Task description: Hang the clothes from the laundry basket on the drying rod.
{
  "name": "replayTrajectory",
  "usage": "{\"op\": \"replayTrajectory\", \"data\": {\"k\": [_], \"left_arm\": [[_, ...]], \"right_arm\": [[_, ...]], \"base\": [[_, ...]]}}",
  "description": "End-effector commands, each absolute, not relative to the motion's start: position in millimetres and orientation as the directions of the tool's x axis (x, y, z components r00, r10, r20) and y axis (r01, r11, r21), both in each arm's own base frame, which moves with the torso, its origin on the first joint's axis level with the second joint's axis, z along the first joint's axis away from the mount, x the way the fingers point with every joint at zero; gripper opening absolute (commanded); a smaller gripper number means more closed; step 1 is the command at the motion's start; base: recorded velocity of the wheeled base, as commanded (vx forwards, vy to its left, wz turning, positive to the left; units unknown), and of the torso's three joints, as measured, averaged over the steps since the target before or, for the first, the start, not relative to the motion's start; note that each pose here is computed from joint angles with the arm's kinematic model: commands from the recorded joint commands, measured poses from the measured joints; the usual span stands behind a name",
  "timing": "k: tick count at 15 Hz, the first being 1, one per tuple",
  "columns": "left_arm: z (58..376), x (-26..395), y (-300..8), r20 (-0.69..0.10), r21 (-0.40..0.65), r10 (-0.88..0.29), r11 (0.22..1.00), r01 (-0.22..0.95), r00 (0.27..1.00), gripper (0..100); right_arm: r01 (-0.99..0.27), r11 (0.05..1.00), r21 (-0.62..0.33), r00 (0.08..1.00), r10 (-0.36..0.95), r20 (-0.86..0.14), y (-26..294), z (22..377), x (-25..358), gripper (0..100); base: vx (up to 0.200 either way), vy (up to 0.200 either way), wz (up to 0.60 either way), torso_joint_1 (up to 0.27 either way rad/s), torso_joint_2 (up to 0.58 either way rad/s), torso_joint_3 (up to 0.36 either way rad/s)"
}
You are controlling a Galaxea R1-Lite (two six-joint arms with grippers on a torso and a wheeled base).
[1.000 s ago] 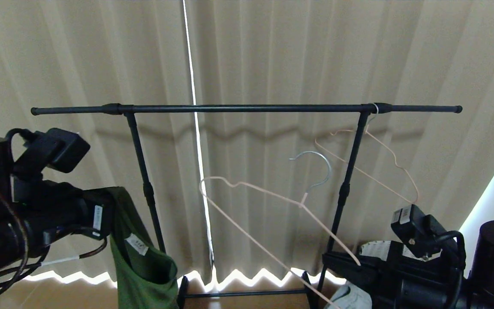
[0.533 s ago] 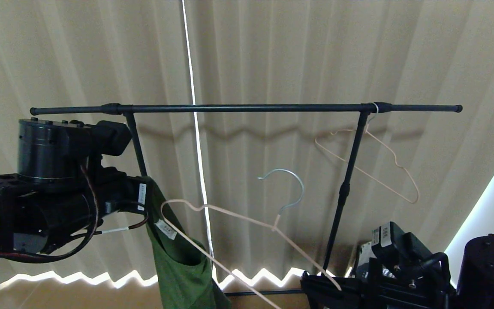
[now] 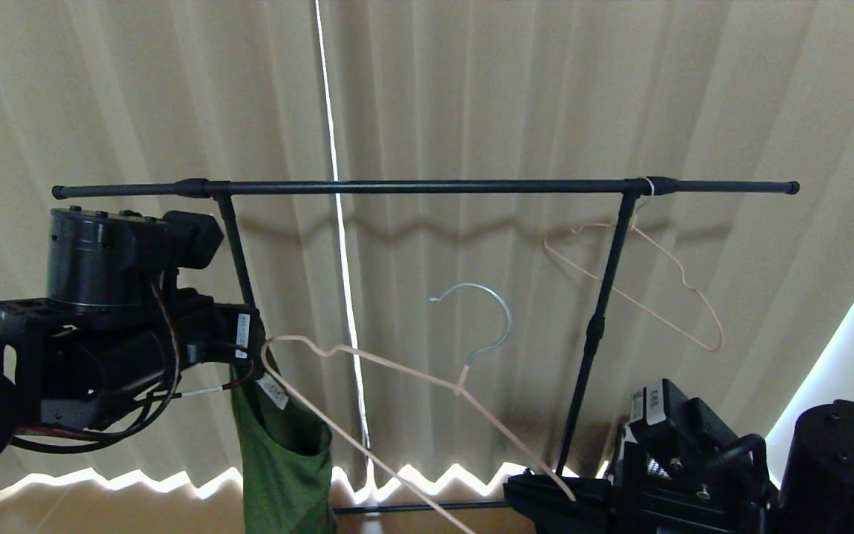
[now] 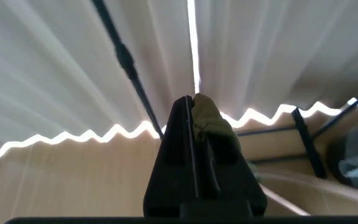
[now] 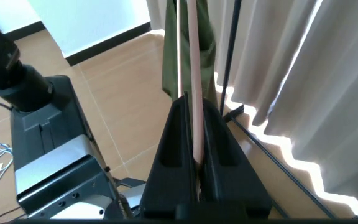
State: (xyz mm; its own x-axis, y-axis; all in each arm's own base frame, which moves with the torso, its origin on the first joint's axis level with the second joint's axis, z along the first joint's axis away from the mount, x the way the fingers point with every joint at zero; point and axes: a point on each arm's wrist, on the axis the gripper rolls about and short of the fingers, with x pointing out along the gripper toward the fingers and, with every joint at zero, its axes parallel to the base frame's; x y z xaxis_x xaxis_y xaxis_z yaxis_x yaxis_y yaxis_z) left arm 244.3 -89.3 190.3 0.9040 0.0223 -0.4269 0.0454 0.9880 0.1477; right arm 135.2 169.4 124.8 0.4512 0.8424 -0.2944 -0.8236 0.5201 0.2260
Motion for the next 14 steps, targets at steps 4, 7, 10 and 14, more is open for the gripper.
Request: {"op": "replayTrajectory", "data": {"k": [4,7,10,14], "left_arm": [[193,242,-84,-0.417,0.146,0.038,0.989,0.025,0.908,0],[196,237,-83,-0.408,0.143,0.035,0.989,0.026,0.912,0],[197,228,-81,-0.401,0.141,0.027,0.989,0.033,0.915,0],[199,223,-79,-0.393,0.139,0.027,0.99,0.03,0.919,0]], "right_arm": [[-0.864,0.451,0.223,0.386,0.878,-0.282,179,128,121,0],[-0.86,0.459,0.224,0.389,0.873,-0.295,186,125,127,0],[-0.859,0.46,0.223,0.393,0.873,-0.288,193,126,133,0],[-0.844,0.487,0.227,0.417,0.86,-0.294,202,123,147,0]], "base": [[0.0,0.0,0.0,0.0,0.0,0.0],[0.0,0.0,0.0,0.0,0.0,0.0],[0.0,0.0,0.0,0.0,0.0,0.0],[0.0,0.0,0.0,0.0,0.0,0.0]]}}
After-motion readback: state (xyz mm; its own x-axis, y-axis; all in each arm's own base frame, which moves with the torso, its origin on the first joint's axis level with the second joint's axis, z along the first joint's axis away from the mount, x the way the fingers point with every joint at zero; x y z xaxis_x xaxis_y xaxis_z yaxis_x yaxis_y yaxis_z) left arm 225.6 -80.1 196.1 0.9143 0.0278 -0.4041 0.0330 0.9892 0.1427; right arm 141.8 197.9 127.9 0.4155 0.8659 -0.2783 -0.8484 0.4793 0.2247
